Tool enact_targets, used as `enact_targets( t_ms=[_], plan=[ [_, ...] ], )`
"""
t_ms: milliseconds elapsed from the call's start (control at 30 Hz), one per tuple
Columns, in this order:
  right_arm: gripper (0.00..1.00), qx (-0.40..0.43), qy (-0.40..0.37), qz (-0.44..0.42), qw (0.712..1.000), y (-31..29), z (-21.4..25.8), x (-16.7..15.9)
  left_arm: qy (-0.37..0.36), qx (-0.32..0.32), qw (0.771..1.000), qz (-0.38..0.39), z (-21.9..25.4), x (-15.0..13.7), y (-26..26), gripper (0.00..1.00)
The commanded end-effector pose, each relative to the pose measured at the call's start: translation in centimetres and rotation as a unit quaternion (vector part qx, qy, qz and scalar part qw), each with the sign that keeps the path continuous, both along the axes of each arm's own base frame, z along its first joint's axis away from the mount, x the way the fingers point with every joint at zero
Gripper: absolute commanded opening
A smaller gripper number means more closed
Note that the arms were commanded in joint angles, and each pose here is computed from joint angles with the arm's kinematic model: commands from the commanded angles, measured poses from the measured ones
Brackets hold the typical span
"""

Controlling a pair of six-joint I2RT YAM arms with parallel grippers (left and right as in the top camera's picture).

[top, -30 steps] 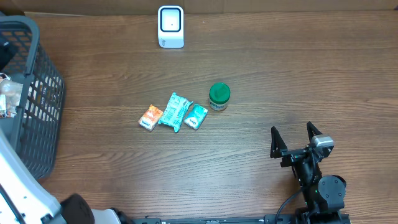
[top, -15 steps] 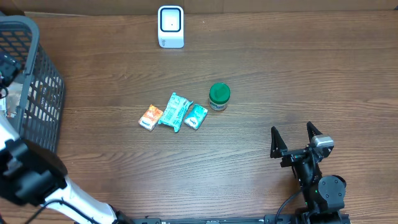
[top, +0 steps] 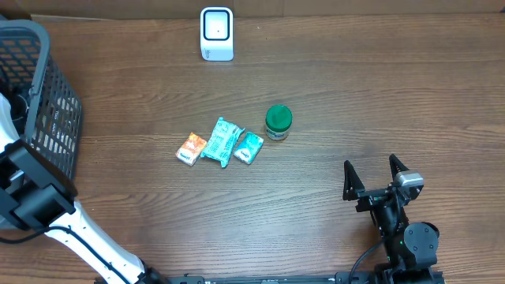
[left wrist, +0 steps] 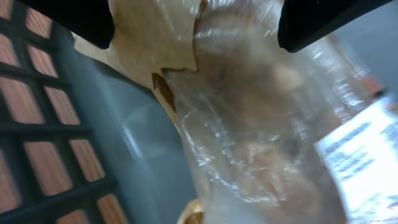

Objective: Scan the item barcode
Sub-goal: 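Reach the left gripper into the basket and grasp the clear-brown bread bag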

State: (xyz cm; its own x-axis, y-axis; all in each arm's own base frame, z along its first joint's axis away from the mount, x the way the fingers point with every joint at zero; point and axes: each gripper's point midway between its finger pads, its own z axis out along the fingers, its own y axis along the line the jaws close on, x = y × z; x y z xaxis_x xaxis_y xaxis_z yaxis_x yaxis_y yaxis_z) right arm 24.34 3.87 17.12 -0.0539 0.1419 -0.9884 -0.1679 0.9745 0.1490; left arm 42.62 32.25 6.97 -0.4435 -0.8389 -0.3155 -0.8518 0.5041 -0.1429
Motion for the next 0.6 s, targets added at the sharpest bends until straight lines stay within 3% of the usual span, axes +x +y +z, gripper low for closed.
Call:
enact_targets(
  t_ms=[0, 167, 300, 400, 567],
  plan=[
    [1.00, 0.002, -0.003, -0.006, 1.000, -0.2, -0.1, 0.0, 0.022, -0.003, 1.000, -0.014, -2.2, 0.0, -0.4, 0.85],
    [1.00, 0.002, -0.003, -0.006, 1.000, -0.2, -0.1, 0.0, 0.044, -0.008, 0.998, -0.042, -3.5, -0.4, -0.9, 0.73],
    [1.00, 0.002, -0.003, -0.006, 1.000, -0.2, -0.1, 0.0, 0.057, -0.016, 0.997, -0.046, -3.7, -1.1, -1.2, 0.68],
    [1.00, 0.002, -0.003, -0.006, 1.000, -0.2, -0.1, 0.0, 0.073, -0.018, 0.996, -0.049, -3.8, -1.8, -1.3, 0.58],
    [1.00, 0.002, -0.003, -0.006, 1.000, -0.2, -0.1, 0.0, 0.093, -0.019, 0.994, -0.046, -4.0, -2.7, -1.4, 0.21]
  ],
)
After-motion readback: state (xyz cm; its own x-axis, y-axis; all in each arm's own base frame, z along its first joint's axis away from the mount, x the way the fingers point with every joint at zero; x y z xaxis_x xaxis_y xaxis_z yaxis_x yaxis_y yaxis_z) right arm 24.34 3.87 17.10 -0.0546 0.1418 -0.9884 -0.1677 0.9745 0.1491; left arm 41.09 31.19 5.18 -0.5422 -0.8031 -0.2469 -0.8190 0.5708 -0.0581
